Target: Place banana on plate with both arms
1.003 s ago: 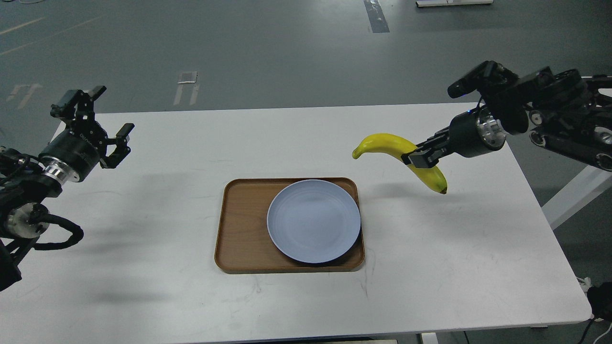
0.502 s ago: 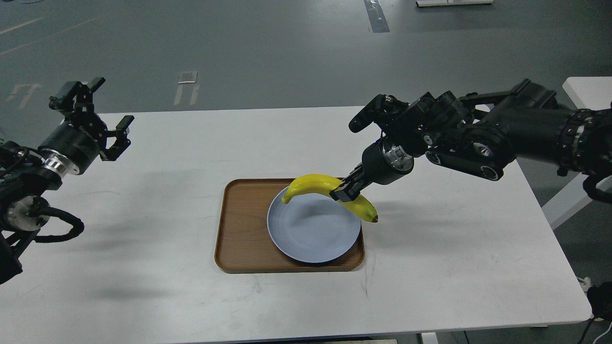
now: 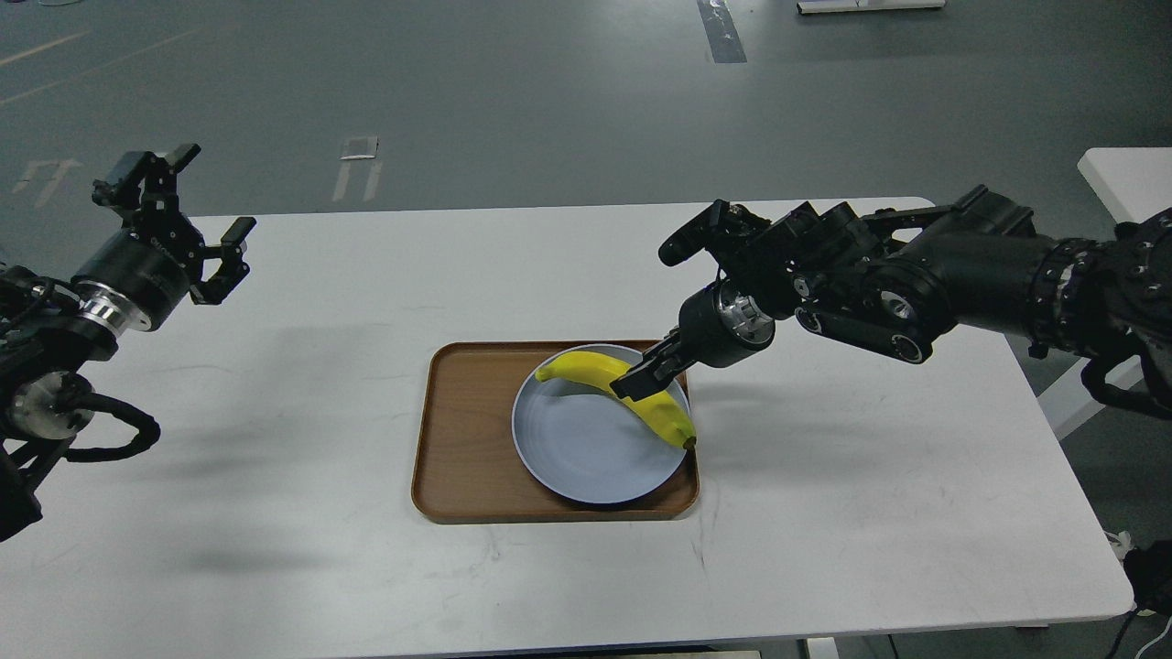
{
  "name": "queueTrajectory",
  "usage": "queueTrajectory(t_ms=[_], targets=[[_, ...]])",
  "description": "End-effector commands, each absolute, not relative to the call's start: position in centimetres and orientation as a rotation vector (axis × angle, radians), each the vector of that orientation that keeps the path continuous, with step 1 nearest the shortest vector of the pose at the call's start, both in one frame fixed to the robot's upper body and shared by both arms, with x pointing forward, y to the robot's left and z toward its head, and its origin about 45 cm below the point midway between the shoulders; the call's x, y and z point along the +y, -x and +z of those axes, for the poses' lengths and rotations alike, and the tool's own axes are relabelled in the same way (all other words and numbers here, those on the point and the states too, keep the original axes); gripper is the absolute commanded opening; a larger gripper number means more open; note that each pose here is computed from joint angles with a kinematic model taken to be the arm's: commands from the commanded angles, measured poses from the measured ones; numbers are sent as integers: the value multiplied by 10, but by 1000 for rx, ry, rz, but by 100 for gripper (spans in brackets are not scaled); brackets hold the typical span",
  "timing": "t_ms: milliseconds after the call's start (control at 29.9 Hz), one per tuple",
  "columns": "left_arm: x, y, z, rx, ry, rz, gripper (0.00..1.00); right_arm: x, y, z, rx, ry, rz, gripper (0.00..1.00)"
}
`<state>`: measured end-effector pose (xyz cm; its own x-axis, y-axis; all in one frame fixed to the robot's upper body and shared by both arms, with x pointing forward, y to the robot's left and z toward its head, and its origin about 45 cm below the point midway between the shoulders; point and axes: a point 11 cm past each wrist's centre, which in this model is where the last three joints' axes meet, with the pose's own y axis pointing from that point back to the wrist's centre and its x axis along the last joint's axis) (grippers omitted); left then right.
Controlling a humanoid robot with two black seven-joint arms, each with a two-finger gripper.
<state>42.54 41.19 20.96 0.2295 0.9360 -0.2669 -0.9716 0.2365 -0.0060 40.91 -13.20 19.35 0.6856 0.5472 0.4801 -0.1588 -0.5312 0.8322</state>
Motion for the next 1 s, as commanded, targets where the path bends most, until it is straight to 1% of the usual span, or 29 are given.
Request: queueTrajectory(t_ms=[0, 33, 100, 134, 201, 268, 368, 569, 769, 970], targets=[[412, -425, 210, 225, 185, 1322, 98, -144, -422, 213, 182, -1992, 898, 99], [412, -425, 210, 225, 185, 1322, 98, -144, -422, 213, 182, -1992, 898, 99], [414, -425, 211, 222, 183, 1326, 98, -163, -441, 242, 19, -2046, 898, 99], [415, -425, 212, 217, 183, 1327, 98, -169, -446, 250, -33, -2066, 894, 99], [417, -425, 213, 215, 182, 1329, 98, -199, -462, 277, -260, -2155, 847, 99], [417, -425, 213, 216, 180, 1329, 98, -218, -464, 280, -375, -2210, 787, 100], [416, -425, 212, 218, 180, 1328, 98, -259, -464, 279, -681, -2366, 600, 100], [410, -425, 207, 230, 184, 1320, 98, -301, -448, 236, -1174, -2588, 160, 100], [393, -427, 198, 256, 193, 1296, 98, -321, -428, 199, -1533, -2684, -199, 100], [382, -426, 189, 278, 197, 1283, 98, -319, -413, 175, -1596, -2684, -321, 100]])
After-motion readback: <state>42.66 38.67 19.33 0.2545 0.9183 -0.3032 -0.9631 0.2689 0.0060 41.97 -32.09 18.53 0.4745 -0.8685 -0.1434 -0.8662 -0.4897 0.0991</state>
